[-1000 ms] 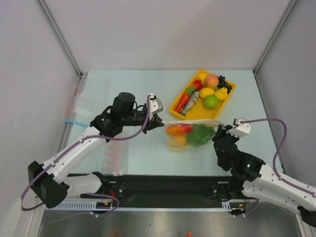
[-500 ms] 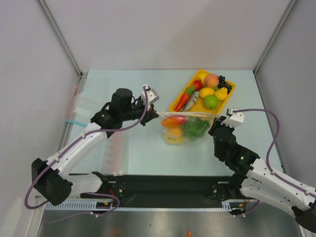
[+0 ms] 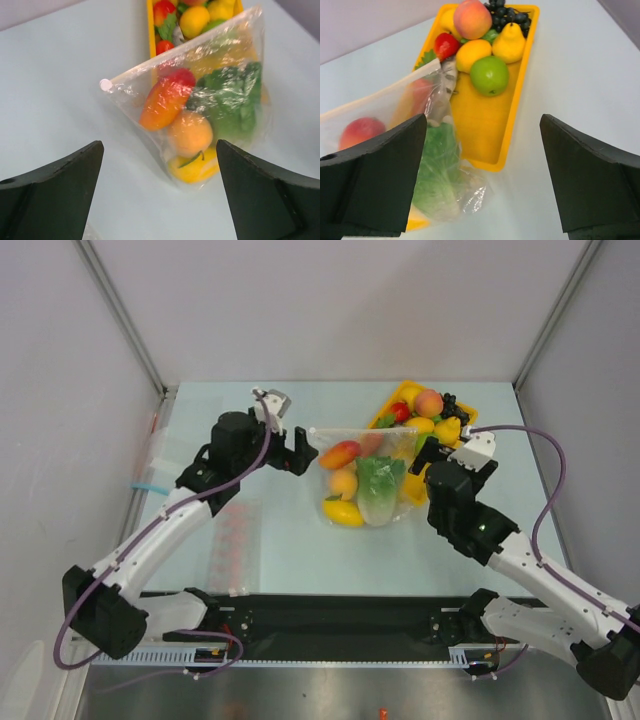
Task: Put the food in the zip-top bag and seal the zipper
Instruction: Place the zipper food storage bag at the center of the board, then reset both arms
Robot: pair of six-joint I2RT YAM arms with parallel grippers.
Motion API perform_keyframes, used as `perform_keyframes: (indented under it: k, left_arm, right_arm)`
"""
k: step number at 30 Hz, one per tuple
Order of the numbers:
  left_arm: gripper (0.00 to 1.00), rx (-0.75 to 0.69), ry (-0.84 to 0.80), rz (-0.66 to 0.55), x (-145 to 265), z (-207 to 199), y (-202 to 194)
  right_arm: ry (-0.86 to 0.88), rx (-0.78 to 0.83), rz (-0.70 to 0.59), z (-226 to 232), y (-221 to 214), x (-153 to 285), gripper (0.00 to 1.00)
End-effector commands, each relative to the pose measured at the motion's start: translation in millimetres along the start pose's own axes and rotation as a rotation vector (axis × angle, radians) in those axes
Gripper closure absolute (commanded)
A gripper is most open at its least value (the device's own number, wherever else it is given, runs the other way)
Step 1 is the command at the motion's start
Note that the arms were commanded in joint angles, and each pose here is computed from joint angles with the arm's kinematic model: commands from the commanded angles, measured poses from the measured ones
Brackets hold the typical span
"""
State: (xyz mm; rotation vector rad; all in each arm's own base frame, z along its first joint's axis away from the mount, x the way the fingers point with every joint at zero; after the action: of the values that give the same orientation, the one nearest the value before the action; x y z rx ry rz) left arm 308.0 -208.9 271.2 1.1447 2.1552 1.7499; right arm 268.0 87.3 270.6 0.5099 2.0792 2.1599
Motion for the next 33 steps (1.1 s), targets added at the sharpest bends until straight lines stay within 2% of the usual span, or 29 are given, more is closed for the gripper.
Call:
perform_keyframes:
  k: [1, 2, 4, 8, 13, 16, 18, 20, 22, 24, 25, 28, 33]
  left_arm:
    - [0.0, 0.17, 0.061, -0.231, 37.1, -6.0, 41.1]
    - [0.0, 0.268, 0.076, -0.257, 42.5, -6.1, 39.9]
    - [0.0, 0.362, 0.15, -0.32, 59.0, 5.4, 30.0]
    - [0.0, 0.543, 0.253, -0.372, 75.2, 24.0, -1.6]
    - [0.0, 0.637, 0.359, -0.377, 74.4, 46.0, -40.1]
    - [0.0, 0.693, 0.345, -0.384, 78.8, 43.6, -43.4]
    - [0.0, 0.663, 0.239, -0.411, 84.8, 29.0, -31.9]
    - [0.0, 0.579, 0.133, -0.412, 86.1, 17.1, -33.7]
    - [0.0, 0.558, 0.059, -0.448, 91.0, 12.6, -44.3]
    - [0.0, 0.524, -0.037, -0.561, 106.3, 3.3, -32.9]
    - [0.0, 0.529, -0.037, -0.564, 105.1, 6.6, -43.0]
    - [0.0, 0.507, -0.079, -0.64, 121.7, 2.7, -39.1]
    - [0.0, 0.581, -0.051, -0.673, 126.6, 10.5, -44.8]
  right_arm:
    - [0.078, -0.07, -0.054, 5.1, 33.5, 8.2, 0.0]
    - [0.132, -0.058, -0.05, 10.9, 28.7, 9.8, 0.0]
    - [0.16, -0.09, -0.083, 11.5, 30.7, 11.8, 0.0]
    - [0.084, -0.13, -0.058, 3.8, 4.6, 6.0, 0.0]
    - [0.112, -0.189, -0.036, 13.8, -1.8, 14.4, 0.0]
    - [0.12, -0.211, -0.037, 12.7, 2.1, 15.7, 0.0]
    - [0.159, -0.193, -0.026, 16.1, 5.3, 18.7, 0.0]
    - [0.141, -0.129, -0.021, 10.3, 2.5, 18.6, 0.0]
    - [0.116, -0.098, -0.025, 2.9, 2.0, 19.0, 0.0]
    - [0.124, -0.086, -0.023, 1.1, 1.4, 20.3, 0.0]
    - [0.141, -0.095, -0.027, 0.3, 2.8, 22.8, 0.0]
    - [0.19, -0.103, -0.041, 1.6, -2.4, 25.4, 0.0]
    - [0.225, -0.145, -0.081, -5.9, 3.0, 33.0, 0.0]
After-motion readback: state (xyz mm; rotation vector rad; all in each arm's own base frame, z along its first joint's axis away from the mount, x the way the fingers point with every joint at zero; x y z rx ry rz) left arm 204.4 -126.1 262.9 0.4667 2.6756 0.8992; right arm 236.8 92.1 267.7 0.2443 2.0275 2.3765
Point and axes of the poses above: each gripper's point midway between its finger pads, its own x axis back along the fingers, its own z axis along the line the jaws close on, y = z × x, the point moved 3 cm from there along x, back along the fingers, and after that the axes turned 11 degrees about x, right-handed, at the moved point
